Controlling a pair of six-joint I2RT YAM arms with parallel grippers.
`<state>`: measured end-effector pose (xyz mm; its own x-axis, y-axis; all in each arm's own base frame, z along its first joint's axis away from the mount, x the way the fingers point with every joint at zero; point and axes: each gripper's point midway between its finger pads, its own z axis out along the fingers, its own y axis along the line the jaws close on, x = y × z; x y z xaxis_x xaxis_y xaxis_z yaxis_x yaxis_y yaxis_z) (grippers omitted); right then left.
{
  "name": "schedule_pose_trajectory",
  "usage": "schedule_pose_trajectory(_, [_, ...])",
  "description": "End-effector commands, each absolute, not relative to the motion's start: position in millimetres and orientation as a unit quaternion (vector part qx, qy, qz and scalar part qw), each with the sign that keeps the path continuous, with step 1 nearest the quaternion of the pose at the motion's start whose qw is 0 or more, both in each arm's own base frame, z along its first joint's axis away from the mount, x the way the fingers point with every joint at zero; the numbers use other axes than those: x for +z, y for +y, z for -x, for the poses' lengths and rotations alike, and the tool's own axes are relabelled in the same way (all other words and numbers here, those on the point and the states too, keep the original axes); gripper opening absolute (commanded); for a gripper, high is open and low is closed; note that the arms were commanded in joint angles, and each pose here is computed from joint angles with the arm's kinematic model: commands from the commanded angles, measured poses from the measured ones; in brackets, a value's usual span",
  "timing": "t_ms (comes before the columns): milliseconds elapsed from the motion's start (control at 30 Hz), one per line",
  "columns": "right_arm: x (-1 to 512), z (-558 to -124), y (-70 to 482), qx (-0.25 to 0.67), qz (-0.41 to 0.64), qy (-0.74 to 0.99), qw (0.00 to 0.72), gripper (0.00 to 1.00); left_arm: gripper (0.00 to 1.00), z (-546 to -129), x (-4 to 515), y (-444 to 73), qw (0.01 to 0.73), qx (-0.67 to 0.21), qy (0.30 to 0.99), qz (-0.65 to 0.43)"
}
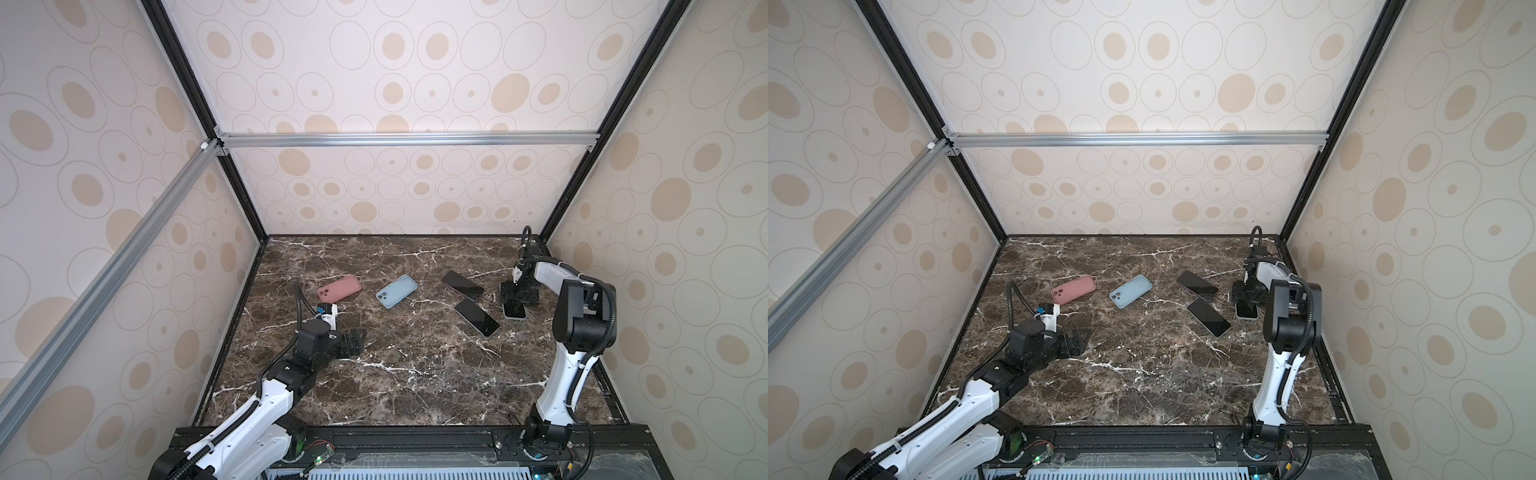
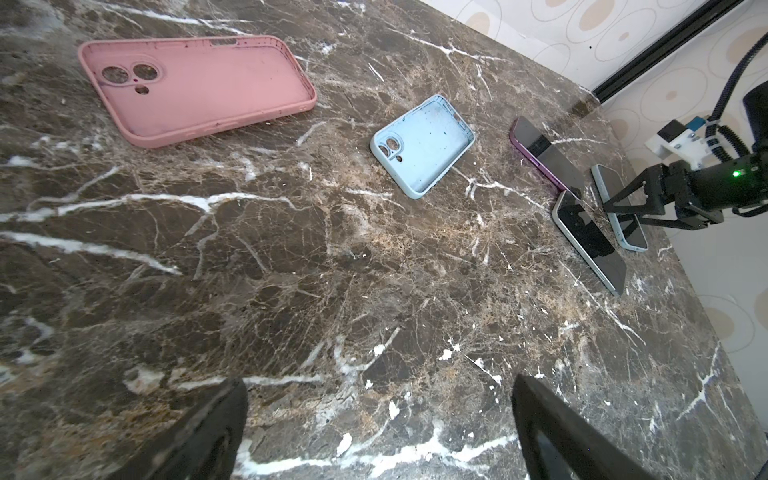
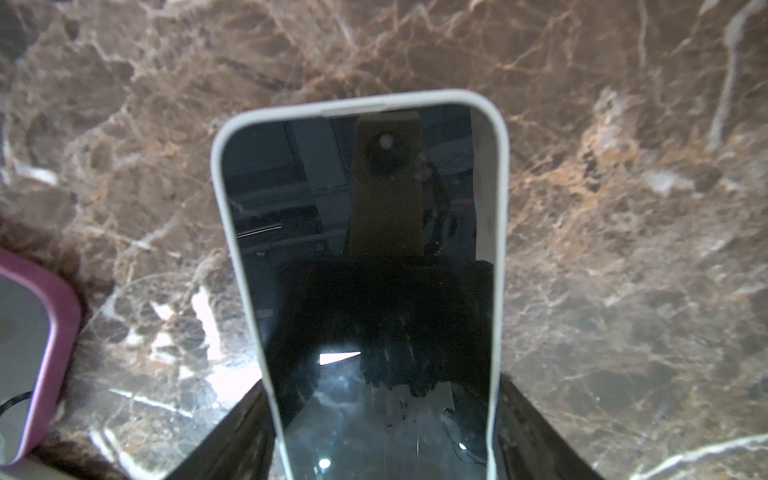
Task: Put the phone into the phone case
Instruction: 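Set down the cased phone with the right gripper while the left reaches out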
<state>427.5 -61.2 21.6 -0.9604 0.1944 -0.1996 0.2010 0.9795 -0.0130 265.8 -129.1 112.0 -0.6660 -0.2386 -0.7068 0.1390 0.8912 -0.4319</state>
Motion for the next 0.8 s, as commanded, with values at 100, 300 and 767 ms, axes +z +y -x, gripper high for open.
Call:
schedule_pose_trajectory(100, [25.0,-423.0,-66.9,-0.029,-0.095,0.990,0.098,0.75,1.00,-272.1,118.3,-127.0,0.418,-0.227,0.879,0.030])
schedule_pose_trajectory(300, [45.6,-423.5,-67.8,-0.033,-0.095,0.987,0.124,0.87,1.00,-280.9,123.1,-129.6,0.415,-0.225,0.881,0.032])
schedule_pose_trajectory(767, [110.9,-413.2,-38.5,0.009,-0.080,0.973,0.215,0.95,0.93,-352.0,122.2,-156.7,0.394,-0.215,0.892,0.047])
